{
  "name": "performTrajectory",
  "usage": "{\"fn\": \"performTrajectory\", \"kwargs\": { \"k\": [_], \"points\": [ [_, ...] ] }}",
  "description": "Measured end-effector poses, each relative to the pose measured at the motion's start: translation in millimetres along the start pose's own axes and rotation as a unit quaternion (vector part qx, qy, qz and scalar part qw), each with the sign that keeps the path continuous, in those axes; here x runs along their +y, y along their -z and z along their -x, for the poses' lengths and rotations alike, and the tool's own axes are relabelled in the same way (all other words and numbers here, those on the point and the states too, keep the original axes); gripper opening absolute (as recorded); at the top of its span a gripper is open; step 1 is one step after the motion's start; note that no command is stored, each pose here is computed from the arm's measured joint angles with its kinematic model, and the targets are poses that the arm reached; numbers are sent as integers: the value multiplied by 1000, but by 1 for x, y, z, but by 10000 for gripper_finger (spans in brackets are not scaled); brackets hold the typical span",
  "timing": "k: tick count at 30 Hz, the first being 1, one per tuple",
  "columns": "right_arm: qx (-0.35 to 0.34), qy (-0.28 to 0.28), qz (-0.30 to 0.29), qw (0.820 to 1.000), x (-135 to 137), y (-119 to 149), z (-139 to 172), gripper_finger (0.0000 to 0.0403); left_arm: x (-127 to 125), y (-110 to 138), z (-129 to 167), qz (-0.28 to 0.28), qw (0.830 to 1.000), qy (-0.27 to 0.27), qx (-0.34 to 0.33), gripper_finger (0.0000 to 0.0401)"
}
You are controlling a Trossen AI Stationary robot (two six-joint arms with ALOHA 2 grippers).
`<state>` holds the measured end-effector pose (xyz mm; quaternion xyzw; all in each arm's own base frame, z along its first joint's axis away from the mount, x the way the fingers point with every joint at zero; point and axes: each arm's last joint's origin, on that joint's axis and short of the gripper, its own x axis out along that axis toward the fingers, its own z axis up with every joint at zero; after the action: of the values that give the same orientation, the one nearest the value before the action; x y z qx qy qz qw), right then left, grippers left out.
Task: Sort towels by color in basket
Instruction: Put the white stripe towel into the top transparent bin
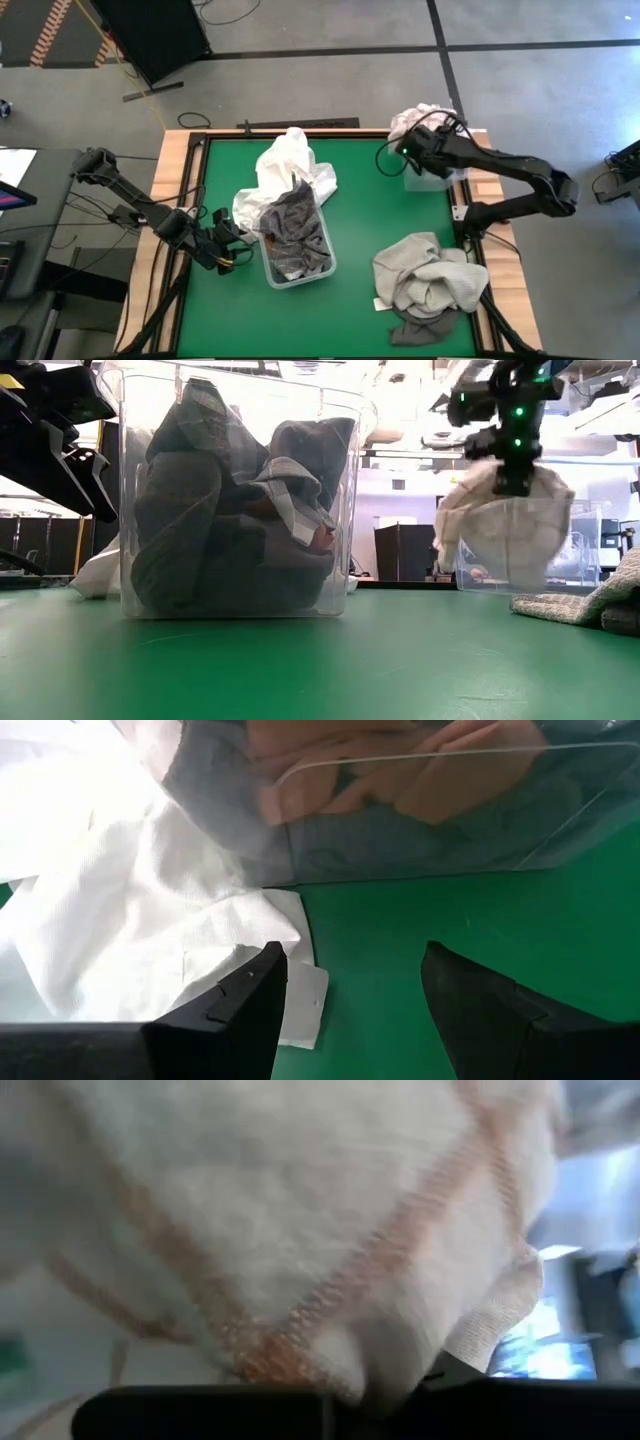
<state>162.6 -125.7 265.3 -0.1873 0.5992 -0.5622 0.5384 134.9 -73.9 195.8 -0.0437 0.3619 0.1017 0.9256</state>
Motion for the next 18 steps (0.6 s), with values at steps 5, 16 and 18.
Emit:
{"fn": "performTrajectory", "kwargs": {
  "k": [5,16,18],
  "points": [
    [57,-141,-13,988,7,1,-22,54,0,0,0,0,1000,-7,-5,221],
    [89,-341,-56,934,21,-9,-54,67,0,0,0,2,1000,-8,-7,221],
    [77,-378,-64,920,24,-11,-53,67,1,0,0,0,1000,-8,-6,221]
  ]
}}
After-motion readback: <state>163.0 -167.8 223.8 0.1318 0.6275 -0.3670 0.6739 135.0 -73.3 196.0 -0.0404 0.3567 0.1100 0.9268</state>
